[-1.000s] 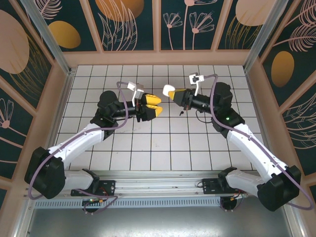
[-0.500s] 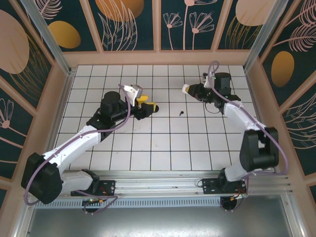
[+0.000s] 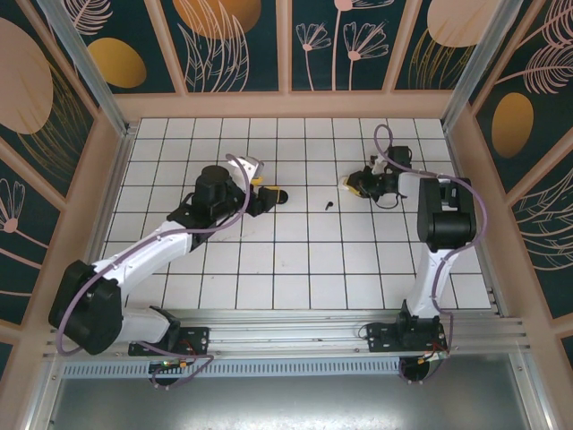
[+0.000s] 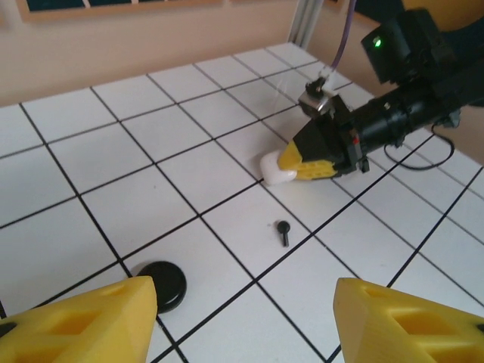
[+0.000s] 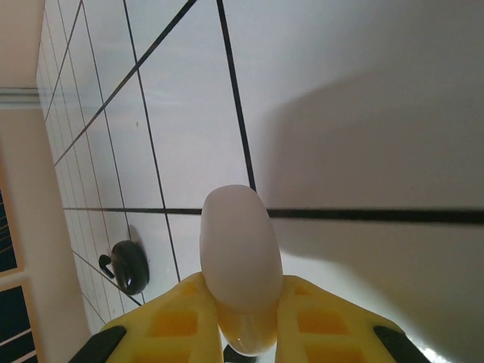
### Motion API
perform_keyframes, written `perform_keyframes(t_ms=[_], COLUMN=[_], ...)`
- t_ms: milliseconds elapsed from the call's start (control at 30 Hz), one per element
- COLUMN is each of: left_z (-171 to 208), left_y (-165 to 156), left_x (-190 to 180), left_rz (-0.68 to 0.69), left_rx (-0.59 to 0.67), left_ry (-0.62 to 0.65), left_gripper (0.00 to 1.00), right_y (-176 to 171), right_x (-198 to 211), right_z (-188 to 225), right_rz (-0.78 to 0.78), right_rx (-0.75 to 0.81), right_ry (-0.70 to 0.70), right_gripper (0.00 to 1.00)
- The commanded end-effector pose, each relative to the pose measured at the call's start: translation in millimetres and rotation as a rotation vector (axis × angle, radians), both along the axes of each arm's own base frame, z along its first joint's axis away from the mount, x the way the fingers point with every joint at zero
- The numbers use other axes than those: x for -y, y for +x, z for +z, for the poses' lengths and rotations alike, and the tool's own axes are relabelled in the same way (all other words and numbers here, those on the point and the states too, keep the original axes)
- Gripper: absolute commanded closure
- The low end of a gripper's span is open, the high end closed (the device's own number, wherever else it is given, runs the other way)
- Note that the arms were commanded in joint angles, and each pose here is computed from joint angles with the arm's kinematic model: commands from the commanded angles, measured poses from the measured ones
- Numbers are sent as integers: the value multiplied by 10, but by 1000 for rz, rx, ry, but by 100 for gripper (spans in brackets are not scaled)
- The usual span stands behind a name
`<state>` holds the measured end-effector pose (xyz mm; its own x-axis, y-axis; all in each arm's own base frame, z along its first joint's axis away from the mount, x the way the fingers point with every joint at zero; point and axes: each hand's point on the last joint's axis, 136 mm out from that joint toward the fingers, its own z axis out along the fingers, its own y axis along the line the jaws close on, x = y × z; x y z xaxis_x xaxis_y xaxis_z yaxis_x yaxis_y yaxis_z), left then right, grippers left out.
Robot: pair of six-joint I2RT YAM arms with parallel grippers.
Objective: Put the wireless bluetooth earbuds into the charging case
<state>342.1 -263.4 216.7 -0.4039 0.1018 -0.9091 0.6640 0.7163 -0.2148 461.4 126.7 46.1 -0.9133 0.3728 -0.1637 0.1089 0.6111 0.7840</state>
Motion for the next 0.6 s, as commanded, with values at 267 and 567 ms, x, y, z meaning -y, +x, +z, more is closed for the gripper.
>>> perform_keyframes(t_ms=[267,567], left_z=[-17,24], left_y=[149,152], left_x=[31,-63], left_rz=[6,53], left_rx=[7,12], left_ry=[23,38], left_gripper=[39,38], right_y=[109,43], right_x=[347,584], right_z=[-185,121], right_rz=[-17,-78], right_rx=[-89,-91], right_ry=[-111,-293], right_gripper=[62,52])
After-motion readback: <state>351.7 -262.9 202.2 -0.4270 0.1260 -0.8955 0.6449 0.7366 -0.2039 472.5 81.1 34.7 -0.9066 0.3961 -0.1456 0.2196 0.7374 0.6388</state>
